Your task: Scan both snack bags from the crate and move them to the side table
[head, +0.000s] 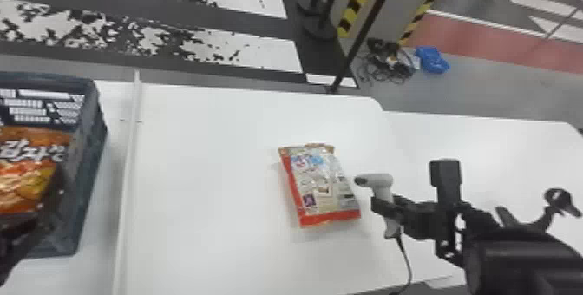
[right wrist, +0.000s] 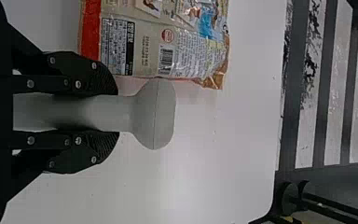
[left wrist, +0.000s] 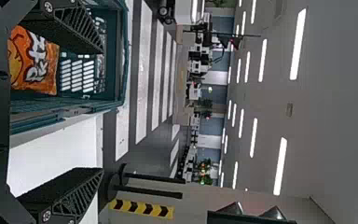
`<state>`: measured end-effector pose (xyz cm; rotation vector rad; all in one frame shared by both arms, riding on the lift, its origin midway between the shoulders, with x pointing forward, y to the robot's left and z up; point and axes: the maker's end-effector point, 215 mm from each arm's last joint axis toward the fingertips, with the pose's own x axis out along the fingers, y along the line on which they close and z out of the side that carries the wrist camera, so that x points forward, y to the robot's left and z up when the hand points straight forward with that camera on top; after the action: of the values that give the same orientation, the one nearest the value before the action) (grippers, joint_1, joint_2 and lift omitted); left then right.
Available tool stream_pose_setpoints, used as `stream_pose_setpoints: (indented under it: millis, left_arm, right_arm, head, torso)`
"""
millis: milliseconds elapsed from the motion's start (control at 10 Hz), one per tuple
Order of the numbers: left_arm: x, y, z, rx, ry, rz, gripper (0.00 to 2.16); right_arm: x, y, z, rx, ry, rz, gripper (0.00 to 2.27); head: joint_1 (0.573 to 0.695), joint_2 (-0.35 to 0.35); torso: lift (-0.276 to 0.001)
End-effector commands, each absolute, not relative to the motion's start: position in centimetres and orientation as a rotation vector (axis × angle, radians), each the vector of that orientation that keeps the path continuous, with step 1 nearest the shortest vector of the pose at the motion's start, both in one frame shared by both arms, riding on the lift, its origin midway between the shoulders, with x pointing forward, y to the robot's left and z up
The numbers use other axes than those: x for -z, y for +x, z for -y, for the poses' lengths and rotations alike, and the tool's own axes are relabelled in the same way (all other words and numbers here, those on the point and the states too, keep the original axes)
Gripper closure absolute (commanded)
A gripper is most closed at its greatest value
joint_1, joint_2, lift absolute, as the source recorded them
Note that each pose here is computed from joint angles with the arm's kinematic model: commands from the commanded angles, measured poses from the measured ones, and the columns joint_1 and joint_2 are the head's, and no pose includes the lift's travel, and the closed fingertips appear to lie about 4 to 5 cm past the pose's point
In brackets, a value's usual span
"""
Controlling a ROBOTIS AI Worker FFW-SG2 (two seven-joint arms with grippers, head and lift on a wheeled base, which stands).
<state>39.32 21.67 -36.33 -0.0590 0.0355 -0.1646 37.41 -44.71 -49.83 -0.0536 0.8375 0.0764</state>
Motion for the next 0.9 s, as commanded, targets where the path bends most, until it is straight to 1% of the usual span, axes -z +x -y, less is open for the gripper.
stream_pose_setpoints:
  millis: [0,300,800]
  left_arm:
    - [36.3,39.3,-21.6,0.166,-0.060,-0.036,0.10]
    - [36.4,39.4,-21.6,0.164,-0.060,-0.036,0.10]
    - [36.4,39.4,-21.5,0.167,-0.060,-0.037,0.10]
  right_arm:
    - [49.4,37.2,43.3,-0.097,-0.039,-0.838,2.25]
    - [49.0,37.1,41.2,-0.133,-0.033,-0.841,2.25]
    - [49.0,37.7,40.3,-0.151,-0.038,-0.841,2.25]
  head:
    - [0.695,-0.333]
    - [0.695,-0.301]
    - [0.695,-0.273]
  torso:
    - [-0.075]
    - [-0.075]
    - [-0.075]
